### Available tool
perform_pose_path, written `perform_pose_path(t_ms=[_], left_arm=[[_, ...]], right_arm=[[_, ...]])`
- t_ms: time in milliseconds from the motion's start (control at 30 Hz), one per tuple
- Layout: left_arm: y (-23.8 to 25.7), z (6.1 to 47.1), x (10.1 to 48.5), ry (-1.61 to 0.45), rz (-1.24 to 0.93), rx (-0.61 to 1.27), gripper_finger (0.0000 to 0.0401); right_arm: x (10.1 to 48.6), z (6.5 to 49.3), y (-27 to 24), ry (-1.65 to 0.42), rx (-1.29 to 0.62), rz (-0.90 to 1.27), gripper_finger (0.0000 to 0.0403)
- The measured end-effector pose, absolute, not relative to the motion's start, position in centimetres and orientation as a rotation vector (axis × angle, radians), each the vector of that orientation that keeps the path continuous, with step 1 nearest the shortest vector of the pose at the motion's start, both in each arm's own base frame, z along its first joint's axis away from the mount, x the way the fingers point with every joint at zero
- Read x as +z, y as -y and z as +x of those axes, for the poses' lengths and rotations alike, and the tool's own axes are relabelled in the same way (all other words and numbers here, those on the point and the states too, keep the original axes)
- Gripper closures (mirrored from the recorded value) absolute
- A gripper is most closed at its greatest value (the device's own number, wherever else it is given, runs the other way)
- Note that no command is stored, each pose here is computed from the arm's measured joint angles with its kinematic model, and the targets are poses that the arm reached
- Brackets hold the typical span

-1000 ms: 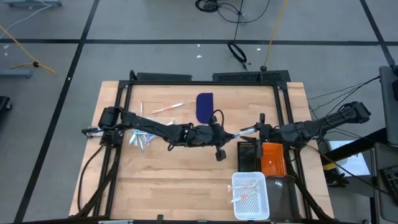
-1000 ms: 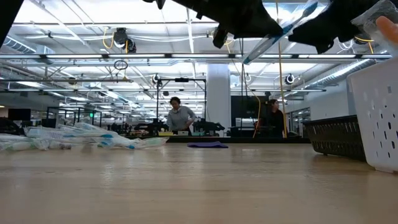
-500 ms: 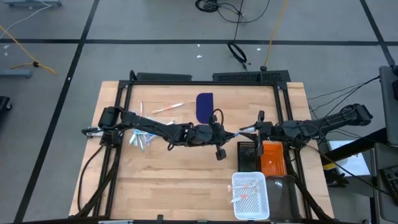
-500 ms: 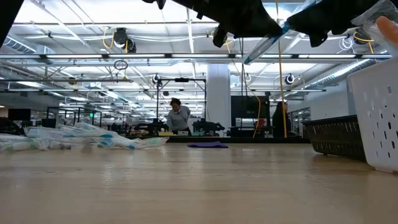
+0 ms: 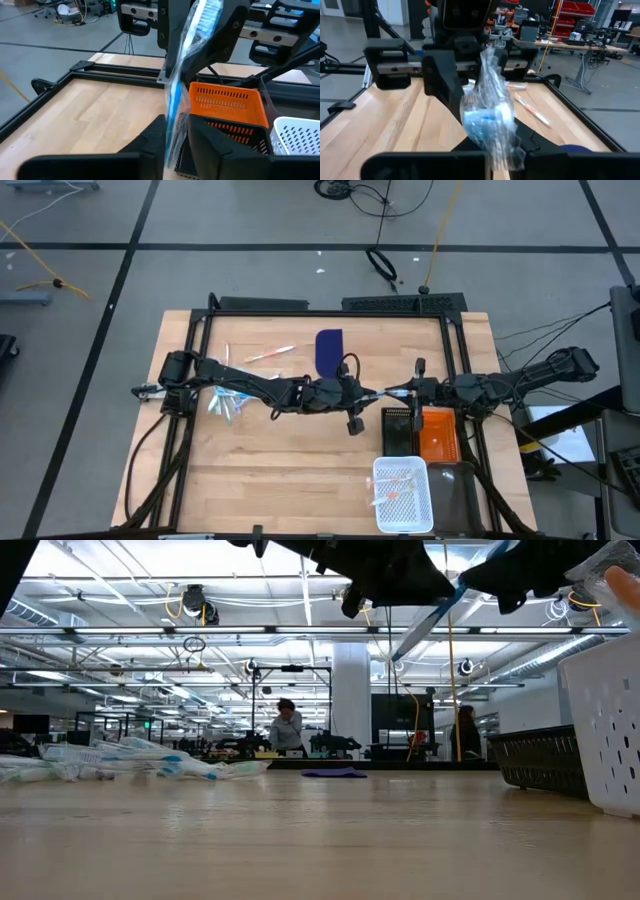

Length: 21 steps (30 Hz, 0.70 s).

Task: Pick & Place Toothbrushes
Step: Put the blue toothbrush into the black basket

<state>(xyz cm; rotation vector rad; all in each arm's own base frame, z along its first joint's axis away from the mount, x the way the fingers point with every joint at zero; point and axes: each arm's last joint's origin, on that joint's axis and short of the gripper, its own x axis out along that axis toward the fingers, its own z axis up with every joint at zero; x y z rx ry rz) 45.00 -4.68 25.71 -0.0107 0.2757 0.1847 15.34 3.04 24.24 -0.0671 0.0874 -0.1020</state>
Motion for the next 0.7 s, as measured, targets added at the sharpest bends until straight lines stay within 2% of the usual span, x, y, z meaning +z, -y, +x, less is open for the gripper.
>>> perform_pose_path(t_ms=[167, 300, 567, 700], left_arm=[[4.7, 45.0, 25.7, -0.286, 0.020, 0.179, 0.0269], [4.6, 44.5, 26.4, -0.293, 0.032, 0.178, 0.0249], [4.1, 42.6, 28.1, -0.390, 0.064, 0.255, 0.0242], [4.0, 42.2, 28.4, -0.401, 0.069, 0.266, 0.0242]], right_arm=[[24.1, 15.1, -3.0, -0.112, -0.100, -0.075, 0.0393], [24.1, 14.5, -3.2, -0.122, -0.078, -0.078, 0.0393], [23.9, 13.4, -3.7, -0.243, -0.014, -0.109, 0.0393], [25.4, 13.0, -4.0, -0.305, 0.014, -0.127, 0.0393]])
